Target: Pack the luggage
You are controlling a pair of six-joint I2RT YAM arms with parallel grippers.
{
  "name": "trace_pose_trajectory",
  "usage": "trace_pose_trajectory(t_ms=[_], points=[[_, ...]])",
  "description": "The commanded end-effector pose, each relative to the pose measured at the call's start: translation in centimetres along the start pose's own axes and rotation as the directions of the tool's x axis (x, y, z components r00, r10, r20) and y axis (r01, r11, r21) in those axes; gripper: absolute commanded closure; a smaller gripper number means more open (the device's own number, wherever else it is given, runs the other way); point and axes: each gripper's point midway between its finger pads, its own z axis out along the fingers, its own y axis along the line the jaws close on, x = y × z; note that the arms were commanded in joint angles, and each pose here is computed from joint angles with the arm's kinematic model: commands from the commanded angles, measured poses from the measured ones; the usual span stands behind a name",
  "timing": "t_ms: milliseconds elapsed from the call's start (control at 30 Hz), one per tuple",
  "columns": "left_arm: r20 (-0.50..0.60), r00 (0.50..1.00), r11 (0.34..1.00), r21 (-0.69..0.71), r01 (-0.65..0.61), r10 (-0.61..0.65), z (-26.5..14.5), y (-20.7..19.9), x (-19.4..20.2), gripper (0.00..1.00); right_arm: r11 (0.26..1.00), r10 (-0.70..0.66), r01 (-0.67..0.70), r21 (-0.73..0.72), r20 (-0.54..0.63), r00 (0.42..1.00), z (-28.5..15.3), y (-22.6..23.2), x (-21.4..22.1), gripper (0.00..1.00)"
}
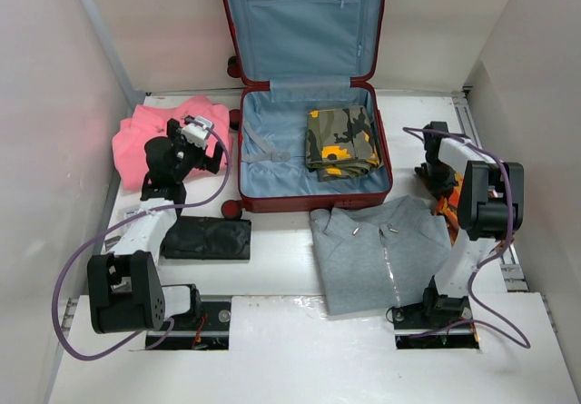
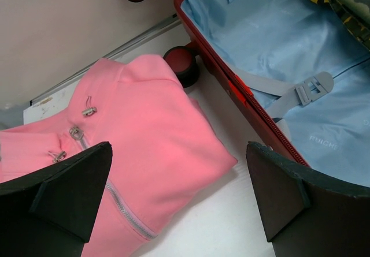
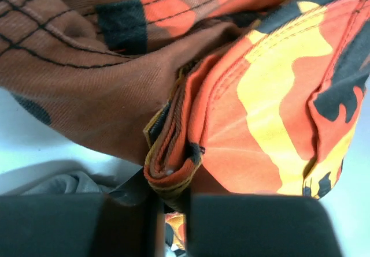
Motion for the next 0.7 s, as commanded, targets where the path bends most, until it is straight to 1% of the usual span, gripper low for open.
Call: trace_pose_trajectory(t_ms=[0, 33, 100, 133, 200, 233, 267, 400, 433, 533, 667], points=[[0.039, 0.998, 0.999, -0.025, -0.044, 0.045, 0.2, 0.7, -1.3, 0.0, 1.0, 0.019, -0.019, -0.016, 0.027, 0.999, 0.9, 0.6, -1.3, 1.0], [0.039, 0.998, 0.998, -0.026, -0.053, 0.054, 0.2, 0.7, -1.3, 0.0, 1.0, -0.013, 0.014, -0.014, 0.038, 0.999, 0.9, 0.5, -1.5, 1.0], [0.039, 0.997, 0.998, -0.026, -0.064, 0.065, 0.0, 0.7, -1.5, 0.0, 1.0, -0.019, 0.021, -0.017, 0.088, 0.996, -0.3, -0.1, -2.9, 1.0], [0.042, 0.997, 0.997, -0.039, -0.067, 0.068, 0.0, 1.0, -1.9, 0.0, 1.0, -0.004, 0.007, -0.02, 0.131, 0.991, -1.2, -0.9, -4.3, 1.0], [0.023, 0.997, 0.997, -0.031, -0.071, 0.071, -0.1, 0.9, -1.3, 0.0, 0.999, -0.005, 0.014, -0.036, 0.222, 0.975, -3.7, -1.7, -6.4, 1.0], [0.023, 0.997, 0.997, -0.031, -0.071, 0.072, -0.1, 0.9, -1.3, 0.0, 1.0, 0.007, 0.0, -0.027, 0.282, 0.959, -5.4, -2.7, -8.3, 1.0], [0.03, 0.997, 0.997, -0.035, -0.074, 0.075, 0.0, 1.1, -1.8, 0.0, 0.999, 0.007, 0.003, -0.033, 0.314, 0.95, -6.5, -3.0, -9.1, 1.0], [0.016, 0.998, 0.997, -0.028, -0.068, 0.069, -0.2, 1.0, -1.7, 0.0, 1.0, 0.014, -0.003, -0.031, 0.377, 0.926, -9.2, -4.6, -11.5, 1.0], [0.021, 0.996, 0.996, -0.041, -0.081, 0.082, -0.2, 1.3, -2.2, 0.0, 0.999, 0.012, 0.008, -0.051, 0.375, 0.927, -9.1, -4.2, -11.7, 1.0], [0.009, 0.996, 0.996, -0.036, -0.085, 0.085, -0.4, 1.2, -2.0, 0.0, 0.998, 0.025, 0.0, -0.06, 0.415, 0.909, -10.3, -5.0, -12.8, 1.0], [0.009, 0.995, 0.995, -0.036, -0.094, 0.095, -0.4, 1.4, -2.5, 0.0, 0.996, -0.051, 0.08, -0.036, 0.505, 0.862, -13.9, -4.2, -14.6, 1.0]])
